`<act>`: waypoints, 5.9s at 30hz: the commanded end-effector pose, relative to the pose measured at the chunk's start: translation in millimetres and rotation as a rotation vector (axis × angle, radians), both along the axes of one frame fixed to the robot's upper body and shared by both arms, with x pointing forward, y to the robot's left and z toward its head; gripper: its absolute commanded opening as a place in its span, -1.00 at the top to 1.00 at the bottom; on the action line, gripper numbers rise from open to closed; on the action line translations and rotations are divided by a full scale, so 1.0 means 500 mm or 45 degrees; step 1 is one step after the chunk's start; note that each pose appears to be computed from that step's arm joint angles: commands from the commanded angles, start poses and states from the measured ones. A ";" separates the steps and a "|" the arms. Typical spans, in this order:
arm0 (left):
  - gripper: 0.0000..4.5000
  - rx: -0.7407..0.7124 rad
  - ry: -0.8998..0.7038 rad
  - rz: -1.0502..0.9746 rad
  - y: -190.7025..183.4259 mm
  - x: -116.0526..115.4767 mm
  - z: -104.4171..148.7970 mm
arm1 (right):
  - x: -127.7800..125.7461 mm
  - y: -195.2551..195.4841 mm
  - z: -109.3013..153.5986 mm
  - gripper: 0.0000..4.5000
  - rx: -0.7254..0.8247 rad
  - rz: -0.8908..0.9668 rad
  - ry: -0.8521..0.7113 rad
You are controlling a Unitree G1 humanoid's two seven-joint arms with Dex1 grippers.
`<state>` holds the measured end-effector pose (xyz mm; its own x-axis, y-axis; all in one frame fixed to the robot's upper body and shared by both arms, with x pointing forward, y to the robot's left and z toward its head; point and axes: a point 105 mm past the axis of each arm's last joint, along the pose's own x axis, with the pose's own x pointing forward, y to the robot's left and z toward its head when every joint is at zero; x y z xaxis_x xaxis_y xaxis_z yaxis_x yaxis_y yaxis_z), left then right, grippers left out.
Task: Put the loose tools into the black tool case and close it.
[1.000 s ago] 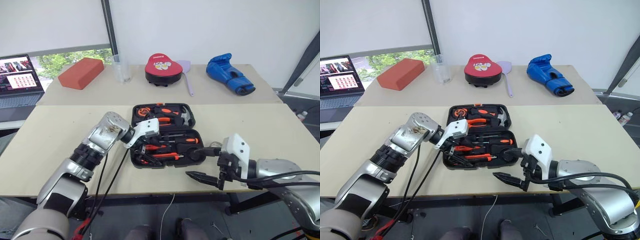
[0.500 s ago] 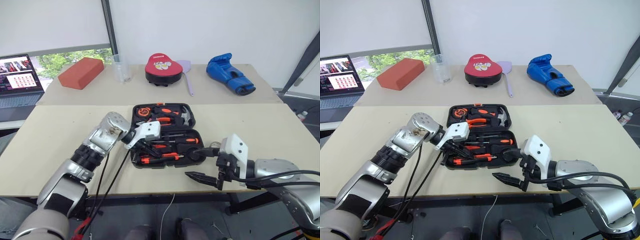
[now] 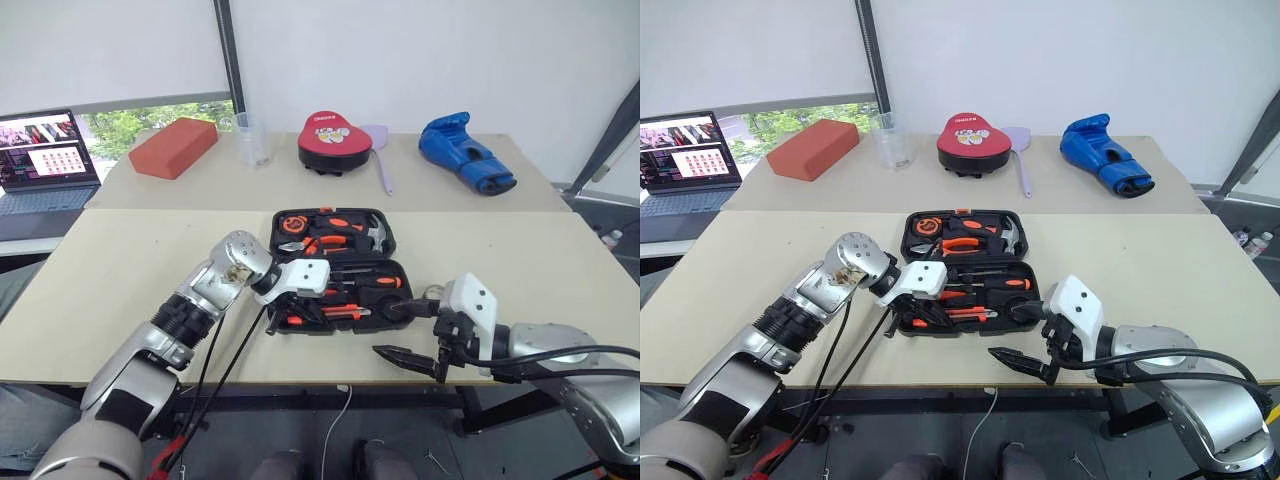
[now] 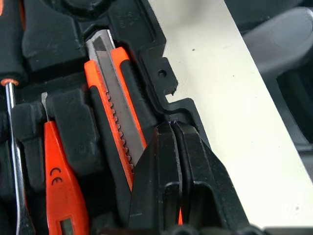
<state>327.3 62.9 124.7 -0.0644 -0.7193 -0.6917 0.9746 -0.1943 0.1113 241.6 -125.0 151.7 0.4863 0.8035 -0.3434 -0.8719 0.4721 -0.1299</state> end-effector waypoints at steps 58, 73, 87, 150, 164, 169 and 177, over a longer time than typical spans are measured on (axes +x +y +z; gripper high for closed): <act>-0.99 -0.506 -0.097 0.218 0.117 -0.069 0.191 | 0.178 -0.165 -0.088 -1.00 -0.327 -0.284 0.060; -1.00 -0.442 -0.125 0.179 0.114 -0.075 0.163 | 0.166 -0.154 -0.026 0.99 -0.238 -0.222 -0.009; -1.00 -0.390 -0.126 0.143 0.119 -0.085 0.144 | 0.113 0.002 -0.002 0.99 -0.186 0.109 0.013; 0.98 -0.113 0.072 0.537 0.244 -0.091 -0.048 | 0.090 -0.075 -0.057 1.00 -0.319 0.125 0.048; -0.99 -0.550 0.370 1.206 0.289 0.078 0.077 | 0.221 -0.109 0.063 -0.98 0.040 -0.301 0.203; -0.99 -0.564 0.430 1.241 0.234 0.112 0.065 | 0.292 -0.081 0.038 -0.98 0.019 -0.429 0.256; -0.24 -0.535 0.436 1.334 0.228 0.142 0.031 | 0.336 -0.062 0.004 -0.29 0.003 -0.501 0.306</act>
